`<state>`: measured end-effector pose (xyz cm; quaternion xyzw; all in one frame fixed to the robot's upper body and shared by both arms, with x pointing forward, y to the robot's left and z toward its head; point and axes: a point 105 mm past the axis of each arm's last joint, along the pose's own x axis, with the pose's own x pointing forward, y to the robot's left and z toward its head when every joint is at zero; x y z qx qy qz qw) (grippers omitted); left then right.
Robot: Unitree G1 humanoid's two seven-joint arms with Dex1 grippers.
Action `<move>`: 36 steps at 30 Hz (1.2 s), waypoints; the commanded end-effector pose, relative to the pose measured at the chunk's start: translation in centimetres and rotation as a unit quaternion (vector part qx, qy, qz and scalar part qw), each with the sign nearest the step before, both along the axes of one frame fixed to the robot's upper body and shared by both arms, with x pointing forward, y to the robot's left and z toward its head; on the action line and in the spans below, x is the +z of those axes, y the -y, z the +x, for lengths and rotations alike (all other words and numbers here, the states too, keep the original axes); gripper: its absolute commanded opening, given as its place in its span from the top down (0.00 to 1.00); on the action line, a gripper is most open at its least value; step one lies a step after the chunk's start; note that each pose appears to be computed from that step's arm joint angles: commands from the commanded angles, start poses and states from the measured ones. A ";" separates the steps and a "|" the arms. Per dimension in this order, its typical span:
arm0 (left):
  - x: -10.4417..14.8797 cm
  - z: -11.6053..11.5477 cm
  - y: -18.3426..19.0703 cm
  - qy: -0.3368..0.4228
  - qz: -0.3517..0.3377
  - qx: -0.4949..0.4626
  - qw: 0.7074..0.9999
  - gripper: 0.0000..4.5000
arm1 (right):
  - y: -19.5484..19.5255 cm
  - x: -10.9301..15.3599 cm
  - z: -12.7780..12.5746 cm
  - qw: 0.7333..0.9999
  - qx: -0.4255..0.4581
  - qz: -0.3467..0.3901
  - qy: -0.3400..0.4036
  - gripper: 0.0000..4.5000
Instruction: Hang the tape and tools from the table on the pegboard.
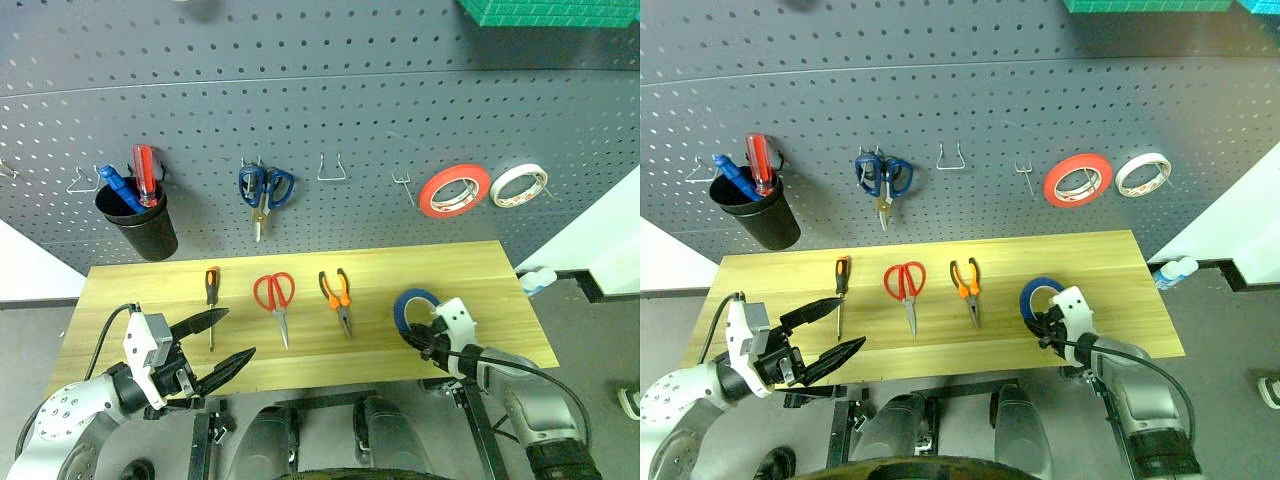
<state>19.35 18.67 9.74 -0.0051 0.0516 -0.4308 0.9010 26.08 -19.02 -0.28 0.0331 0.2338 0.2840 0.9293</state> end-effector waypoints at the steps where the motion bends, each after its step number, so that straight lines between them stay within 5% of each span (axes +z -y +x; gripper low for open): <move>1: 0.6 0.0 -0.1 0.008 -0.011 -0.010 1.000 0.00 | 0.1 3.1 0.4 0.996 -0.015 0.065 0.061 0.85; 16: 0.9 1.5 -0.1 0.023 -0.037 -0.005 0.999 0.00 | -1.6 10.1 1.6 0.969 0.011 0.116 0.219 0.85; 36: 0.9 2.6 -0.1 0.042 -0.031 -0.008 0.999 0.00 | -4.0 12.1 5.8 0.957 0.028 0.087 0.275 0.85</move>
